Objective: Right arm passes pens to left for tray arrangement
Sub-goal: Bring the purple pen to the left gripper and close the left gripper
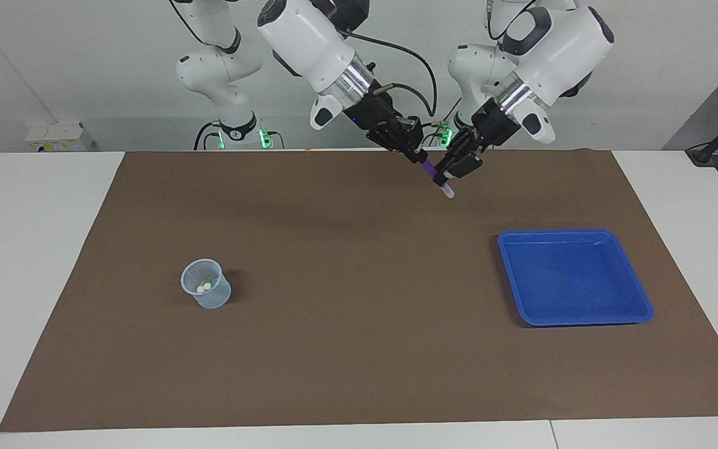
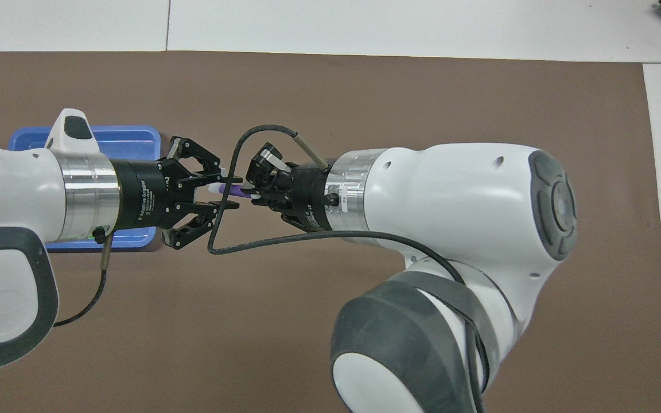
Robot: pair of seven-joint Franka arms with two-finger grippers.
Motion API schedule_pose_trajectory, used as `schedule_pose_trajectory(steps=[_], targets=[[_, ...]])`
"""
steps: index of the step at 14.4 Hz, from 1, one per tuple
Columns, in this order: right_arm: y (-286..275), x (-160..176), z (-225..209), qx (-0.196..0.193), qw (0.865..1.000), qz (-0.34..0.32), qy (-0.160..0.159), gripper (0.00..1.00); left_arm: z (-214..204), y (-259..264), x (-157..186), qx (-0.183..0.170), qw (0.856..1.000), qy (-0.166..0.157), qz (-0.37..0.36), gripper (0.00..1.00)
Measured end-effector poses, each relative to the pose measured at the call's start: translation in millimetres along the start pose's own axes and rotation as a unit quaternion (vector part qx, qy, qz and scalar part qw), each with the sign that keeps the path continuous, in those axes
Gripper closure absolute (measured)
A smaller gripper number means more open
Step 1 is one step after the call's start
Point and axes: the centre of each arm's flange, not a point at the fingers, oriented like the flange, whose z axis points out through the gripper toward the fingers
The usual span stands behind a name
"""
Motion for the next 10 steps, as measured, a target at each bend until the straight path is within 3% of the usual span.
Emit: schedule_pose_trajectory(steps=[2, 3, 10], targets=[[0.4, -0.3, 0.4, -0.001, 1.000, 0.000, -0.001, 0.82, 1.9, 0.0, -4.1, -0.001, 1.000, -0.001, 0.001, 0.70], [0.4, -2.9, 1.3, -0.002, 1.000, 0.000, -0.005, 0.82, 1.4, 1.5, -2.6, -0.007, 1.000, 0.001, -0.003, 0.81], [0.2, -3.9, 2.1, -0.001, 1.000, 0.000, -0.006, 0.82, 1.2, 1.5, -1.6, -0.007, 1.000, 0.000, -0.005, 0.81]])
